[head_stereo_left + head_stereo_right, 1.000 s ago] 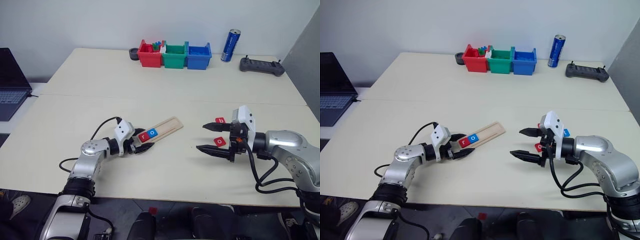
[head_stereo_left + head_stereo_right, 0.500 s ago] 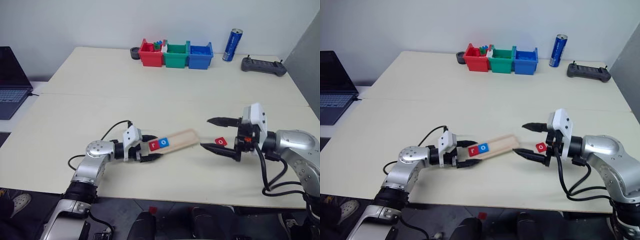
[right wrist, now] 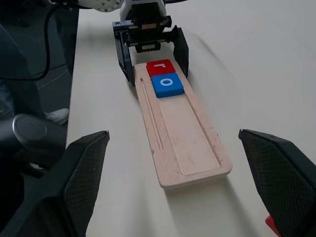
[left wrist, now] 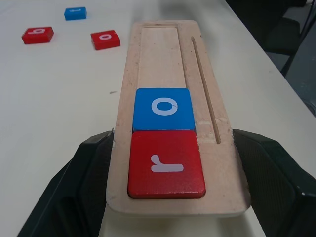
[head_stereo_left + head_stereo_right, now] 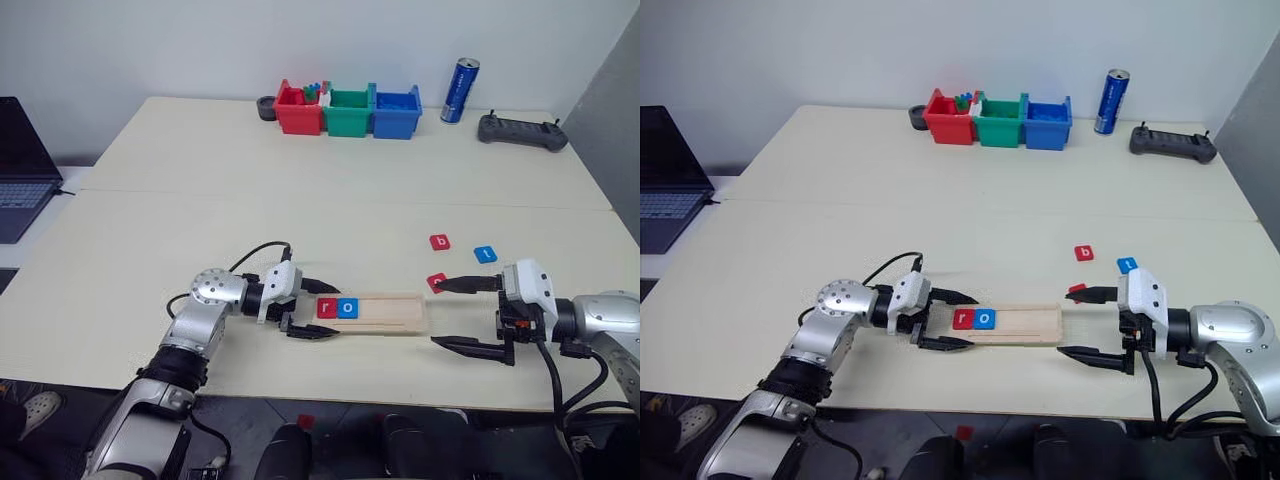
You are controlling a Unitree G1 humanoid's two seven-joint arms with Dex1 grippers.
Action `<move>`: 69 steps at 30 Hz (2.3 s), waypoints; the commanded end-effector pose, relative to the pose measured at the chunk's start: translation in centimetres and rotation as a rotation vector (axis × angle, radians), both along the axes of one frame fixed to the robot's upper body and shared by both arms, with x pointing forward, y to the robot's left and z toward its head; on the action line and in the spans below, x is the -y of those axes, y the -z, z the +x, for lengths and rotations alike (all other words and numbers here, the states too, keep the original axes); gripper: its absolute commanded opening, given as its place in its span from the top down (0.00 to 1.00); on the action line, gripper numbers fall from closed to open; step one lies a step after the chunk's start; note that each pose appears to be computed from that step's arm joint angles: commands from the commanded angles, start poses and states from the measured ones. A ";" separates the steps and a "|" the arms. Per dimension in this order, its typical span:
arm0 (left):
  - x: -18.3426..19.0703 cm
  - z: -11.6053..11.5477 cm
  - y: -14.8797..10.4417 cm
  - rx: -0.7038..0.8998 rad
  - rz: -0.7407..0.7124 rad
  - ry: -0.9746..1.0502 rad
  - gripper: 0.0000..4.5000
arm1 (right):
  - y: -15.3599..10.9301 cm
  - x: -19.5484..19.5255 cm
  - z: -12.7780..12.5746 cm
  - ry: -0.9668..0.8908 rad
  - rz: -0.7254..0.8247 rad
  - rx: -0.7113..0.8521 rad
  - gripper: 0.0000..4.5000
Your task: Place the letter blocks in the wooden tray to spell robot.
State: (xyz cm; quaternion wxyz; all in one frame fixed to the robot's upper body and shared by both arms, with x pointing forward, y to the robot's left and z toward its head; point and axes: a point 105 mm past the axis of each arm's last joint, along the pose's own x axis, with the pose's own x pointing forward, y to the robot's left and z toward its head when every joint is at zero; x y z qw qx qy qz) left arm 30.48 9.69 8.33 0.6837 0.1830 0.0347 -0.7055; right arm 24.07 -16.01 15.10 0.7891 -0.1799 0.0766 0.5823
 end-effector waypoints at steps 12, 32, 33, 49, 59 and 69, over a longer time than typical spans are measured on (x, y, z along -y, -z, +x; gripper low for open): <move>3.0 0.8 0.8 0.042 -0.005 0.084 0.25 | -1.0 0.2 0.0 0.034 -0.003 0.058 0.00; 3.0 1.8 2.1 0.050 0.040 0.020 0.25 | -1.0 -0.1 0.5 0.044 0.006 0.066 0.00; 3.0 1.8 2.1 0.050 0.042 0.018 0.25 | -1.0 -0.1 0.5 0.044 0.007 0.067 0.00; 2.5 1.7 1.7 0.041 0.048 0.032 0.00 | -0.8 -0.2 0.7 0.051 0.013 0.072 0.00; 0.2 0.7 -2.0 0.062 -0.008 0.048 0.00 | -0.4 0.5 0.5 0.109 0.010 0.062 0.00; -0.1 -1.5 -4.6 0.035 -0.170 -0.128 0.00 | 0.6 4.0 1.9 0.441 0.022 0.069 0.00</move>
